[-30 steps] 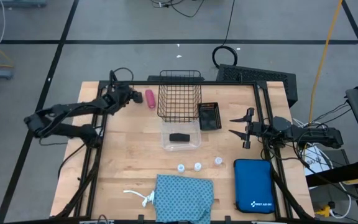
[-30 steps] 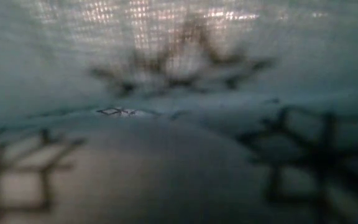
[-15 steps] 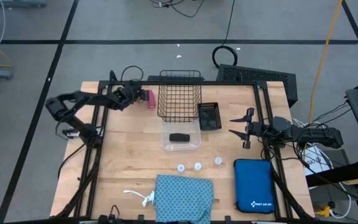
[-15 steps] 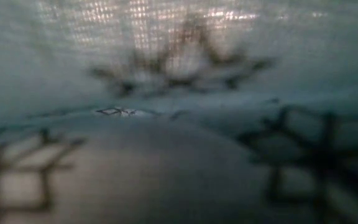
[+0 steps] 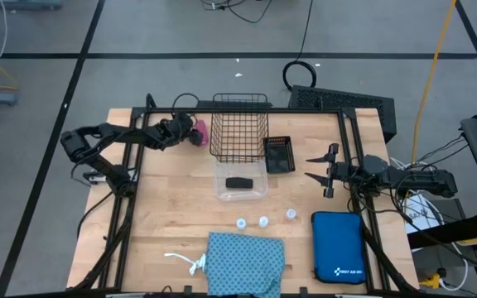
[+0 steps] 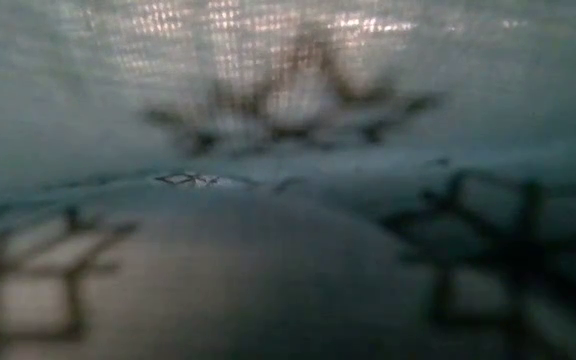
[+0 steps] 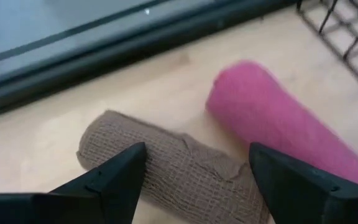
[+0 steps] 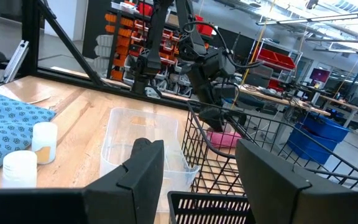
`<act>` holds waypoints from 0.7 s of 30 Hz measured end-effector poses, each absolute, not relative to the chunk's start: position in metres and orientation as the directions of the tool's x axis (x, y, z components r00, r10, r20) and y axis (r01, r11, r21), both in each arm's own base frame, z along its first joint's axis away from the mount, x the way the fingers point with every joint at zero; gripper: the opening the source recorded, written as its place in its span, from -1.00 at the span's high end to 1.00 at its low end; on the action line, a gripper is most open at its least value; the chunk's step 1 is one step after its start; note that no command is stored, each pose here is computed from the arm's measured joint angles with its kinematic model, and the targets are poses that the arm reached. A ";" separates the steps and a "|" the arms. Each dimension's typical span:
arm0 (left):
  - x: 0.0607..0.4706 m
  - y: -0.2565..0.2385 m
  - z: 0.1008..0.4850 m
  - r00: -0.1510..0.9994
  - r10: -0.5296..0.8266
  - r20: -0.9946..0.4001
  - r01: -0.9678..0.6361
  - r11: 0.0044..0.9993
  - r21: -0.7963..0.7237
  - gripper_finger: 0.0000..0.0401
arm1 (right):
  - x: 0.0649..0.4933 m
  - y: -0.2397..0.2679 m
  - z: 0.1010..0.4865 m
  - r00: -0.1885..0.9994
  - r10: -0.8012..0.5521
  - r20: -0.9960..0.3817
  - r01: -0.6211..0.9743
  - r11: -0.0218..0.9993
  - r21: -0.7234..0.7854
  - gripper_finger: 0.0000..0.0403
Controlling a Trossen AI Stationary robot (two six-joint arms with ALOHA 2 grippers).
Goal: Pick & Place Medicine items
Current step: Put the brown bandage into the transparent bin
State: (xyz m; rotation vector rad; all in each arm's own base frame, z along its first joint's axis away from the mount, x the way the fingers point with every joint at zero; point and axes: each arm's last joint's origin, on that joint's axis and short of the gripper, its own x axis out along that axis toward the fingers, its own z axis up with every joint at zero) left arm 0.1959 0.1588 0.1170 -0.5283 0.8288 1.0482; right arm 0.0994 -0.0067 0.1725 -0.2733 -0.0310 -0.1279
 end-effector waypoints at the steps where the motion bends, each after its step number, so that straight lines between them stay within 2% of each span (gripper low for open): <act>1: 0.195 0.156 0.118 0.243 0.528 -0.813 -0.906 0.424 0.005 -0.46 | 0.099 -0.007 0.173 0.991 -0.122 0.048 0.130 0.955 -0.267 0.05; 6: 0.188 0.139 0.132 0.264 0.447 -0.855 -0.898 0.438 -0.048 -0.46 | 0.099 -0.007 0.172 0.991 -0.122 0.048 0.130 0.955 -0.267 0.06; 13: 0.182 0.113 0.161 0.423 0.314 -0.850 -0.808 0.555 -0.198 -0.45 | 0.099 -0.007 0.172 0.991 -0.122 0.047 0.130 0.955 -0.267 0.06; 15: 0.180 0.109 0.168 0.442 0.316 -0.839 -0.816 0.530 -0.230 -0.45 | 0.099 -0.007 0.173 0.991 -0.122 0.048 0.130 0.955 -0.267 0.06; 21: 0.176 0.104 0.171 0.399 0.348 -0.848 -0.879 0.409 -0.246 -0.45 | 0.099 -0.007 0.172 0.991 -0.122 0.048 0.130 0.955 -0.267 0.05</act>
